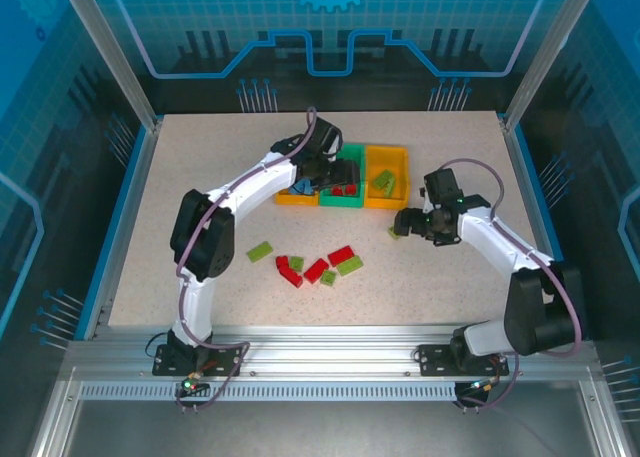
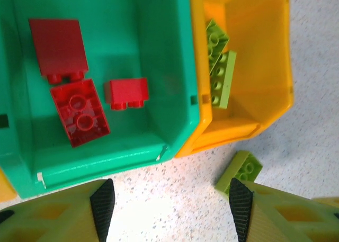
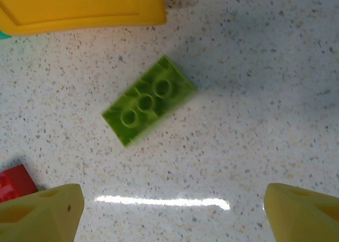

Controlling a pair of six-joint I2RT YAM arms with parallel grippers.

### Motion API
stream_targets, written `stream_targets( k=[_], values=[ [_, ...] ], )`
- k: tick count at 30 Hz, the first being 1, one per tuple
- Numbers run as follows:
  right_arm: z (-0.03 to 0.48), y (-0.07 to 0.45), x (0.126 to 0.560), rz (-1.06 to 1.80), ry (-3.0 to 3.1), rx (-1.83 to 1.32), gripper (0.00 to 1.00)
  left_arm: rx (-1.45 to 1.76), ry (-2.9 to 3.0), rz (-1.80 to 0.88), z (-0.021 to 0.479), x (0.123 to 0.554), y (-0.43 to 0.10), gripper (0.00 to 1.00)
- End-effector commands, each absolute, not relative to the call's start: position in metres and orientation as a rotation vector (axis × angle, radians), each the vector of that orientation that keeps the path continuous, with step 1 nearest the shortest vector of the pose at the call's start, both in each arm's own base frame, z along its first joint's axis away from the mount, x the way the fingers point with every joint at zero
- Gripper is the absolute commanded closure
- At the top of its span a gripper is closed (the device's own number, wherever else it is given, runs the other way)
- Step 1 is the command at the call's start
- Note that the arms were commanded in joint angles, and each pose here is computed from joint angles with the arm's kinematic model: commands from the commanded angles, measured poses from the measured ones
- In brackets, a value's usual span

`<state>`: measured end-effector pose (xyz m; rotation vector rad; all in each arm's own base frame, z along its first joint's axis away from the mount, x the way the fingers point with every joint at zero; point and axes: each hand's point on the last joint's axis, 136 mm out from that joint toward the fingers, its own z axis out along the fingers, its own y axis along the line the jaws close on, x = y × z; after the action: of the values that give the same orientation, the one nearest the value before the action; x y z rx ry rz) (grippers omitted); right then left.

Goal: Sort the legos into containers by color

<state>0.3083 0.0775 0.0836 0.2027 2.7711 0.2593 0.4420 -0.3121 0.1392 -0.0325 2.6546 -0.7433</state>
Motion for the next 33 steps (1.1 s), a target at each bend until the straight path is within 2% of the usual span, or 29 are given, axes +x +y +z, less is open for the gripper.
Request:
stream_targets(
  k=[1,7,9,16,21,28,30,33],
  values=[
    [0.080,0.088,0.325,0.321,2.779,0.201,0.10,-0.047,2.693,-0.765,0.137,0.429,-0.313,0.36],
    [0.054,0.089,0.328,0.303,2.875,0.359,0.15,-0.060,2.695,-0.693,0.137,0.413,-0.292,0.30],
    [0.050,0.090,0.330,0.298,2.896,0.395,0.15,-0.064,2.703,-0.656,0.134,0.406,-0.282,0.24],
    [0.042,0.101,0.332,0.282,2.952,0.490,0.16,-0.121,2.718,-0.577,0.118,0.386,-0.247,0.13],
    [0.025,0.099,0.330,0.207,3.008,0.527,0.24,-0.173,2.720,-0.549,0.114,0.375,-0.219,0.01],
    [0.010,0.090,0.323,0.113,3.053,0.520,0.54,-0.249,2.689,-0.514,0.116,0.363,-0.183,0.01],
    [0.012,0.088,0.322,0.096,3.054,0.496,0.65,-0.266,2.681,-0.510,0.116,0.360,-0.175,0.01],
    [0.027,0.090,0.324,0.074,3.022,0.427,0.75,-0.292,2.691,-0.497,0.110,0.353,-0.165,0.01]
  ],
)
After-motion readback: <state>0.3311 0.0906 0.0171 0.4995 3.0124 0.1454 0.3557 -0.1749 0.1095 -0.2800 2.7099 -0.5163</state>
